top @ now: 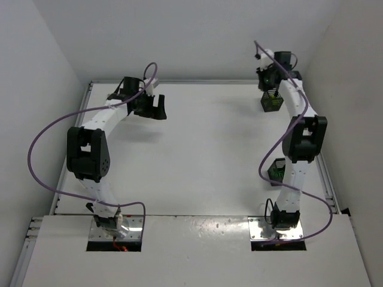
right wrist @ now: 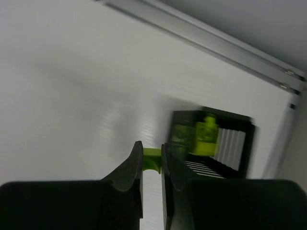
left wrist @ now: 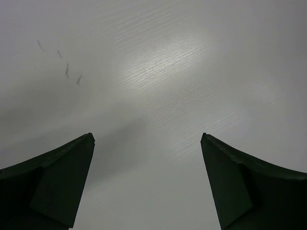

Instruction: Sort the legos into containers by color

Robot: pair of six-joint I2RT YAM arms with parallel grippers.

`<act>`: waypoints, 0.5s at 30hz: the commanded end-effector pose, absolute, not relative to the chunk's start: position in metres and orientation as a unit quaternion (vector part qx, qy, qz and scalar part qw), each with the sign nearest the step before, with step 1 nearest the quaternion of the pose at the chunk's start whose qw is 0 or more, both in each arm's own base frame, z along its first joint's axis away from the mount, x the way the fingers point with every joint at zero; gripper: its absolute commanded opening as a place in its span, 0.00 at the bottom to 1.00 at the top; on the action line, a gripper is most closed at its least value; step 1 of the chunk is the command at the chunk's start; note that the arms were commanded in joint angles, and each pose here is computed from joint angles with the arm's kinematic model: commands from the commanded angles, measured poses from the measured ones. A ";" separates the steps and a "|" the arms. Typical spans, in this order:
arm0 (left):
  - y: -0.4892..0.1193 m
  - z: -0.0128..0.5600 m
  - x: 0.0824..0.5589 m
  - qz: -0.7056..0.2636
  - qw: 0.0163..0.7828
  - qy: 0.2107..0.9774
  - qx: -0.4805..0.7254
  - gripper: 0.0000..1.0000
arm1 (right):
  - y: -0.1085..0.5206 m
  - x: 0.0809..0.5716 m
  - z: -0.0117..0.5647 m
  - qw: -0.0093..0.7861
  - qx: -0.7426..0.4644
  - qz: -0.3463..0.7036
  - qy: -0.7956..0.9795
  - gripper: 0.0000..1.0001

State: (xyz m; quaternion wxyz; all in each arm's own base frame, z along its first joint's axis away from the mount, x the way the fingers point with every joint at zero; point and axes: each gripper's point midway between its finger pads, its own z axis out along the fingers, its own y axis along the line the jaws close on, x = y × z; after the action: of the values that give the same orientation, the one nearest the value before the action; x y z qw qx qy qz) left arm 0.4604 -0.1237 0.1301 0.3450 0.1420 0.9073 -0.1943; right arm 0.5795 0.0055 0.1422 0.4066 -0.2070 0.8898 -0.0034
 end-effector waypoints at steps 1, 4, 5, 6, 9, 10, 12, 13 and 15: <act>-0.133 0.150 0.465 -0.192 0.370 0.893 0.169 1.00 | -0.044 0.589 0.143 0.401 -0.148 -0.051 0.903 0.00; -0.137 0.150 0.466 -0.194 0.369 0.892 0.173 1.00 | -0.080 0.594 0.132 0.399 -0.119 -0.076 0.906 0.00; -0.137 0.150 0.466 -0.194 0.369 0.892 0.174 1.00 | -0.086 0.596 0.133 0.400 -0.114 -0.078 0.906 0.00; -0.137 0.153 0.468 -0.194 0.373 0.891 0.174 1.00 | -0.095 0.598 0.133 0.402 -0.108 -0.081 0.906 0.00; -0.136 0.153 0.469 -0.190 0.373 0.892 0.172 1.00 | -0.102 0.603 0.121 0.399 -0.098 -0.081 0.908 0.00; -0.136 0.155 0.469 -0.190 0.373 0.892 0.172 1.00 | -0.101 0.607 0.122 0.403 -0.100 -0.077 0.906 0.00; -0.136 0.153 0.469 -0.190 0.369 0.893 0.172 1.00 | -0.100 0.614 0.119 0.407 -0.098 -0.071 0.905 0.00; -0.135 0.153 0.470 -0.185 0.370 0.895 0.170 1.00 | -0.098 0.615 0.117 0.408 -0.100 -0.067 0.905 0.00; -0.132 0.151 0.469 -0.179 0.366 0.898 0.167 1.00 | -0.097 0.620 0.117 0.412 -0.102 -0.064 0.903 0.00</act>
State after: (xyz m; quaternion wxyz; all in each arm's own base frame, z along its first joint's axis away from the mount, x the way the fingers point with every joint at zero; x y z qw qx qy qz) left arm 0.4598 -0.1324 0.1362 0.3464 0.1596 0.9049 -0.1888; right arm 0.5971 -0.1030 0.0750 0.3576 -0.1049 0.9257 -0.0648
